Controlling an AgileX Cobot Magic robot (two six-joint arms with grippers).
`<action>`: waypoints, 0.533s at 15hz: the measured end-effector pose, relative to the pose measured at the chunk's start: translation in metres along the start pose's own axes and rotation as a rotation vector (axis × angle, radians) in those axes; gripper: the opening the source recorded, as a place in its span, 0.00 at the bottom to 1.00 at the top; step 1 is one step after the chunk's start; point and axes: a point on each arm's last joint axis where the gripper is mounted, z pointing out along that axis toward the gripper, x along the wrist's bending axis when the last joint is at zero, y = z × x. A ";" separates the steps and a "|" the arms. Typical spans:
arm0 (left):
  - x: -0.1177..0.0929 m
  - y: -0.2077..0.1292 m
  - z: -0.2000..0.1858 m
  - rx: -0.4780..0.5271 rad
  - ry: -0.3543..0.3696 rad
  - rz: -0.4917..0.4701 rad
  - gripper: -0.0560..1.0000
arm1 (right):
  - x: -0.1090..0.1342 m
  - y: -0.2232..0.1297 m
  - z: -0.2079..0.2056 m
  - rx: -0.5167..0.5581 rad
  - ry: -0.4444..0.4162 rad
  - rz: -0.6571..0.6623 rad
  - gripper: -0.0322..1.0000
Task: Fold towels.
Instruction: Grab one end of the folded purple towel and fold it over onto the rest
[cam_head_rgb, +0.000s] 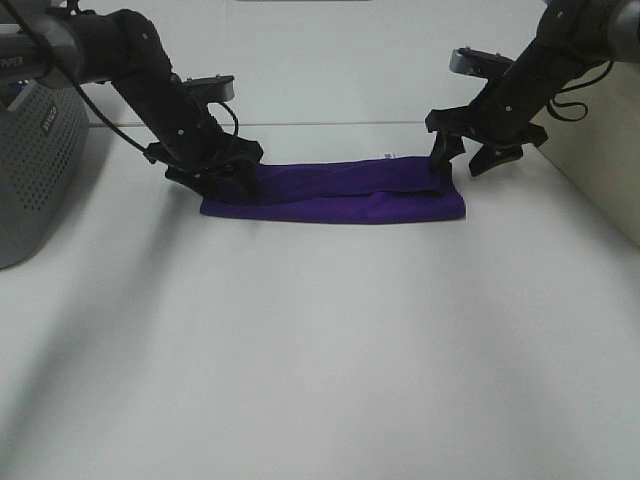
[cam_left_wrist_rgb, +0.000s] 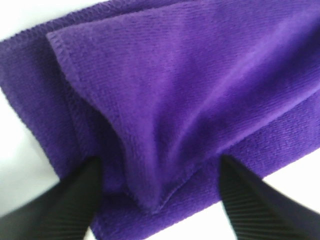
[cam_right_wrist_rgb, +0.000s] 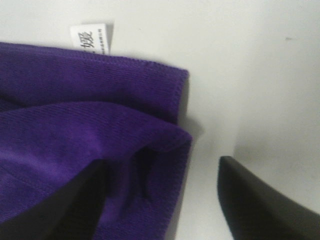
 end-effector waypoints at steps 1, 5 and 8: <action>-0.001 0.002 -0.006 0.017 0.008 0.003 0.76 | 0.000 -0.002 0.000 0.018 -0.004 -0.006 0.79; -0.017 0.023 -0.052 0.008 -0.001 0.052 0.83 | 0.010 0.010 -0.045 -0.023 -0.005 -0.025 0.85; -0.003 0.027 -0.063 -0.017 -0.002 0.024 0.83 | 0.021 0.014 -0.084 -0.032 0.007 -0.044 0.85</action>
